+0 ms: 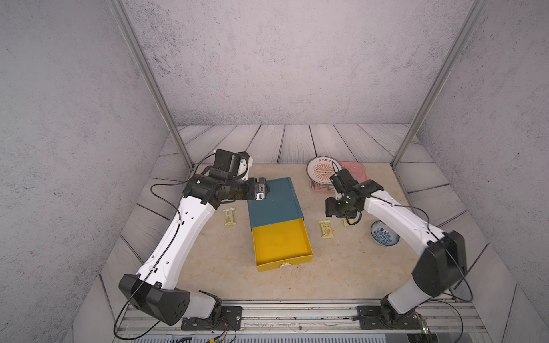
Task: Take the cookies out of the drawer
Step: Place the cookie at the center of the board.
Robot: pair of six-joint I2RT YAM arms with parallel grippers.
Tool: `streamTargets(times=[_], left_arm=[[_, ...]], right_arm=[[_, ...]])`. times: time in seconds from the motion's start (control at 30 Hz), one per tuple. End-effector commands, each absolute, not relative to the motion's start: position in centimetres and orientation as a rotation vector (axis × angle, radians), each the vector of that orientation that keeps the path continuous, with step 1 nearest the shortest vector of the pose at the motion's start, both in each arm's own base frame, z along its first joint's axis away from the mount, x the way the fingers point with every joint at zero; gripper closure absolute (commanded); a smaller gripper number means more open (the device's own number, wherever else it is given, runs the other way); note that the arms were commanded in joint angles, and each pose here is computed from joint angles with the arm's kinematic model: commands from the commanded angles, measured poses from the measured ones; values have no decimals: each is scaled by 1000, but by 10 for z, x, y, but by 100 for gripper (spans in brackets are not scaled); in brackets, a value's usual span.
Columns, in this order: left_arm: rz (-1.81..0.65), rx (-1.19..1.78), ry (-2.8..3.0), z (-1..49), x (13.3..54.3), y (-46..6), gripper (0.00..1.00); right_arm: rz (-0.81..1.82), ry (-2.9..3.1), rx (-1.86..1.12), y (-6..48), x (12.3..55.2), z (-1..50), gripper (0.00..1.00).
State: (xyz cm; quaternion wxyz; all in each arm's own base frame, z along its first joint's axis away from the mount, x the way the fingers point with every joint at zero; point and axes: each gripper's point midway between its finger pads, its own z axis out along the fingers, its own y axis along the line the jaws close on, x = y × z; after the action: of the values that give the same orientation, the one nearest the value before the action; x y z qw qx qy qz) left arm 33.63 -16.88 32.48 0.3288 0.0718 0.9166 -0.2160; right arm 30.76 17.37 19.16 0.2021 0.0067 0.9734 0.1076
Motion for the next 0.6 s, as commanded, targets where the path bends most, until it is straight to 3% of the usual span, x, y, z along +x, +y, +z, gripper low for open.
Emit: streamTargets(times=[0.0, 0.07, 0.1, 0.13, 0.3, 0.57], left_arm=[[-533, 189, 2363, 339, 362, -160, 18], [-526, 203, 2358, 341, 379, -161, 46], [-510, 204, 2362, 341, 388, -161, 55], [-502, 212, 2369, 339, 397, -163, 59], [-450, 228, 2382, 330, 429, -168, 62], [-415, 251, 2427, 303, 458, -174, 62]], right_arm=[[475, 2693, -9, 187, 245, 215, 53], [452, 2632, -61, 194, 213, 221, 84], [492, 2608, -98, 204, 197, 221, 95], [529, 2589, -115, 213, 182, 220, 100], [593, 2440, -239, 257, 133, 224, 100], [657, 2317, -293, 297, 115, 230, 100]])
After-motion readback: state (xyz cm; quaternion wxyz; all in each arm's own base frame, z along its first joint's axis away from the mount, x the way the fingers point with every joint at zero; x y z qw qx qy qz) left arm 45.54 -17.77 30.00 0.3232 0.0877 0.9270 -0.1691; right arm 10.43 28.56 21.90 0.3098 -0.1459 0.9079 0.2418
